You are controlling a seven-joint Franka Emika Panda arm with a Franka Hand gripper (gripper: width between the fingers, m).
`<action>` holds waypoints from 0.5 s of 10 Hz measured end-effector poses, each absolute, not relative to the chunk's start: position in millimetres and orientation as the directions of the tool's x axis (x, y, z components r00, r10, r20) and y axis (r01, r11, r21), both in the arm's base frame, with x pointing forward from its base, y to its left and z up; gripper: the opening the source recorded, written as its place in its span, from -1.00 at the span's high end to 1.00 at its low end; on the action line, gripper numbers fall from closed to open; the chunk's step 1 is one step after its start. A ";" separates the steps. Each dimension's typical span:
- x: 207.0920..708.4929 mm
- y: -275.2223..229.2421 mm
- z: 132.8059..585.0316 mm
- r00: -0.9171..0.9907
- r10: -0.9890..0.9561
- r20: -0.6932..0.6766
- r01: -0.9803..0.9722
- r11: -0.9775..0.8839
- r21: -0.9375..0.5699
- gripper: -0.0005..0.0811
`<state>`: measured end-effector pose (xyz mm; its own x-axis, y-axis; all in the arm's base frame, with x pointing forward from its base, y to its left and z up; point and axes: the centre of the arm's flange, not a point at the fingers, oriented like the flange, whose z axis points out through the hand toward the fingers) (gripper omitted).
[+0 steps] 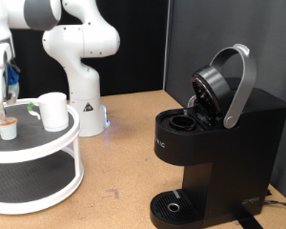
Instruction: Make a cup of coffee with the keurig machine
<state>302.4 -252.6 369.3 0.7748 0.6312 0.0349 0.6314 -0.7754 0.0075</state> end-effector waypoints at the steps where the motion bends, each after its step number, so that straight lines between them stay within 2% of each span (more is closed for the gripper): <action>1: 303.4 -250.7 358.3 0.774 0.633 0.030 0.633 -0.774 0.008 -0.97; 5: 306.9 -247.1 329.7 0.772 0.635 0.012 0.635 -0.772 0.013 -0.97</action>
<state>306.9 -247.1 329.7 0.7721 0.6354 0.0121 0.6353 -0.7722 0.0128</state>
